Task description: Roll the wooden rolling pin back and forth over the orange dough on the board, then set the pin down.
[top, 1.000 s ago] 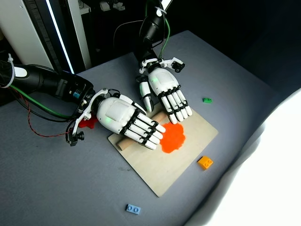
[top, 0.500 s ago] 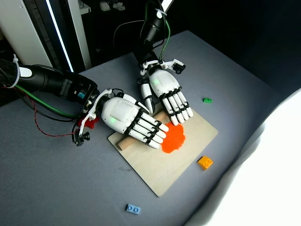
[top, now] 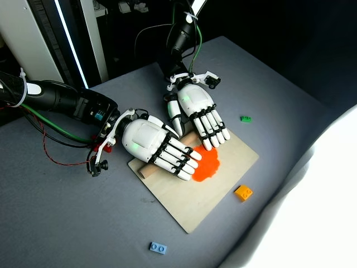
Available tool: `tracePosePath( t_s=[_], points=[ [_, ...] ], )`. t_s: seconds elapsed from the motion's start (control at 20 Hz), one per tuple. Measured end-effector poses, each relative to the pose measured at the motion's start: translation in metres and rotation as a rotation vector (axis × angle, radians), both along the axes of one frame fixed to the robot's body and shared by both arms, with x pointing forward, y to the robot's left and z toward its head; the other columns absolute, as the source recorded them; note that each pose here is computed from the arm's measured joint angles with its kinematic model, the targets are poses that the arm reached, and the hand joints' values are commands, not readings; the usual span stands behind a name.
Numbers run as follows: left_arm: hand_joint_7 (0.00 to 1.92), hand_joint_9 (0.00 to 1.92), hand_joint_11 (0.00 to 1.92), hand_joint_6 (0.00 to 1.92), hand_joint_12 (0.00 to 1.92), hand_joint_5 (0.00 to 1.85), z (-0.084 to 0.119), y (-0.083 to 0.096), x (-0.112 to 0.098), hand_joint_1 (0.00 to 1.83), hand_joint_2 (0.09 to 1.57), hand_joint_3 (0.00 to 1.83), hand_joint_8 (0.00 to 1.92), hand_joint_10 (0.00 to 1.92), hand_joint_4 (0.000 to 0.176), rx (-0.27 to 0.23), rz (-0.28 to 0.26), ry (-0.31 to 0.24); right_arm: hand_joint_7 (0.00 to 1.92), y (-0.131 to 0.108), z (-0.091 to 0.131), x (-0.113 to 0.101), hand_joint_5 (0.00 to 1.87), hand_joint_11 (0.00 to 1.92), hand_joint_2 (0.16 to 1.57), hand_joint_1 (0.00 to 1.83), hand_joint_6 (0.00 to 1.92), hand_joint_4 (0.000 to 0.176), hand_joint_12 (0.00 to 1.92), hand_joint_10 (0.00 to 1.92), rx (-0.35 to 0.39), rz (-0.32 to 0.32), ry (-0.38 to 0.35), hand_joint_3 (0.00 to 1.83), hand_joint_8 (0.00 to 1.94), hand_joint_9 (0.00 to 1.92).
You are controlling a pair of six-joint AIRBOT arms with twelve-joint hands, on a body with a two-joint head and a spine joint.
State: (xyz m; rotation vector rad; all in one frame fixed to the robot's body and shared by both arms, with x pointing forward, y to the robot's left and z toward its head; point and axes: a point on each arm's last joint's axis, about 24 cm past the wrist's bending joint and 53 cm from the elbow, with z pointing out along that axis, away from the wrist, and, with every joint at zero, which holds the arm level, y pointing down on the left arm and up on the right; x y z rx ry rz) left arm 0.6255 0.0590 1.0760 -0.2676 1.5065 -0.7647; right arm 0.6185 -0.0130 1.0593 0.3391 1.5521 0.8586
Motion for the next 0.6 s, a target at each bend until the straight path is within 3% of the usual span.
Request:
tracePosePath(
  t_s=[0.6],
  points=[
    [0.07, 0.01, 0.0, 0.01, 0.0, 0.1, -0.0001, -0.0012, 0.0094, 0.0, 1.56, 0.05, 0.01, 0.01, 0.0, -0.004, -0.007, -0.002, 0.03, -0.0055, 0.0009, 0.008, 0.04, 0.0, 1.57, 0.0, 0.01, 0.0, 0.0, 0.0, 0.013, -0.02, -0.001, 0.06, 0.01, 0.0]
  ],
)
